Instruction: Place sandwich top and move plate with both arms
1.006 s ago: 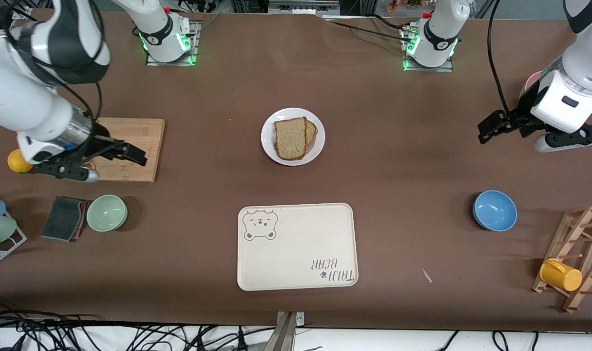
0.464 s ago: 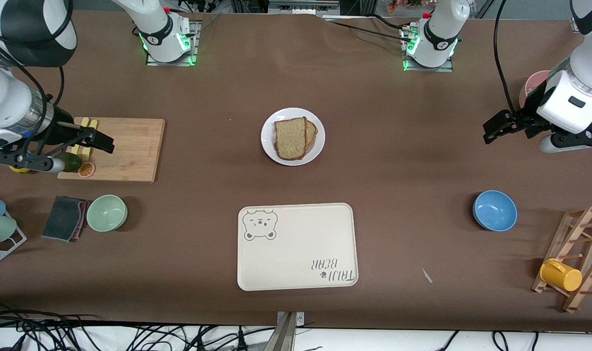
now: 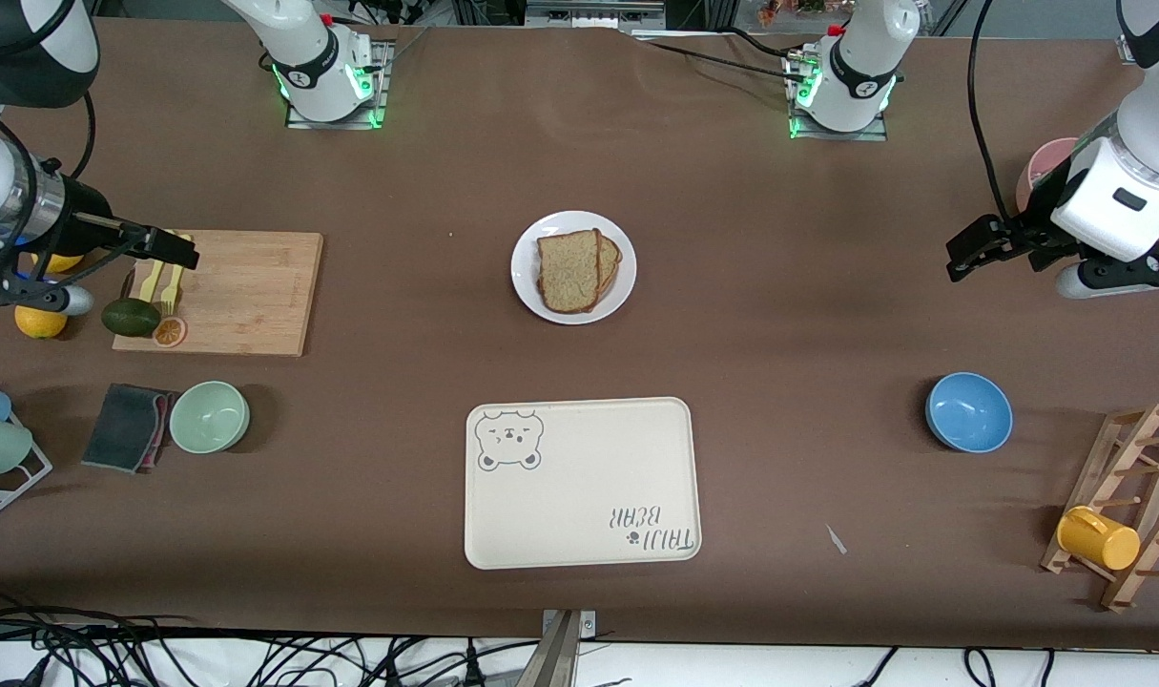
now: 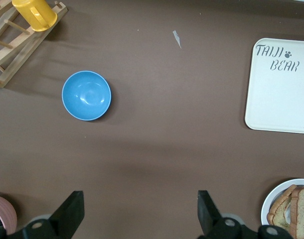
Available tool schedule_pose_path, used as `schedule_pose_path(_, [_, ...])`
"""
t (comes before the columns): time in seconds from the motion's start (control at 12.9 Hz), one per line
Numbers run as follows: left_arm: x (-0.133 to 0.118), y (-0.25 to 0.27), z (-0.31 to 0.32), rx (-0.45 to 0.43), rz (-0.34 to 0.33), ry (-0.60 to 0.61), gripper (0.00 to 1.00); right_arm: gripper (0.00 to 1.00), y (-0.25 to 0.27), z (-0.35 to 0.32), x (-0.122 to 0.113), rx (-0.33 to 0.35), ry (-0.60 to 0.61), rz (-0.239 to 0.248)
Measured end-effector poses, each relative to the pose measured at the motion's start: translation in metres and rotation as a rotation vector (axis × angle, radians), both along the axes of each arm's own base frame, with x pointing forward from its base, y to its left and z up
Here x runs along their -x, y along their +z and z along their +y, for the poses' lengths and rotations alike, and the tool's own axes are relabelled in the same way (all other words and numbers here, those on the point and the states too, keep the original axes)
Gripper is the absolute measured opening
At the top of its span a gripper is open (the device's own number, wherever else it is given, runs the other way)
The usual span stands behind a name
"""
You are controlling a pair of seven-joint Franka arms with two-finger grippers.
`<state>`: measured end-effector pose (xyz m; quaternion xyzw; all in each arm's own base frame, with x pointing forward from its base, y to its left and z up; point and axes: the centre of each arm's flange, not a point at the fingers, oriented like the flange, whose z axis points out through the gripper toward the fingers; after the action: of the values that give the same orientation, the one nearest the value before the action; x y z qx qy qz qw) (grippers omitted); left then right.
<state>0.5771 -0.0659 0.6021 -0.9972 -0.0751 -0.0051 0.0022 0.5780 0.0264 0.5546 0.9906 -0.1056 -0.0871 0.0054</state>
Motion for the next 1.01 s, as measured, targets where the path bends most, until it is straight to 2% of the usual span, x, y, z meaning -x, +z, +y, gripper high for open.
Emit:
schedule_pose_path(0.31, [0.000, 0.002, 0.000, 0.000, -0.004, 0.000, 1.00, 1.00, 0.008, 0.003, 0.012, -0.005, 0.008, -0.001])
schedule_pose_path(1.01, [0.000, 0.002, 0.000, 0.000, -0.004, 0.000, 1.00, 1.00, -0.007, 0.023, 0.013, -0.006, 0.045, 0.033])
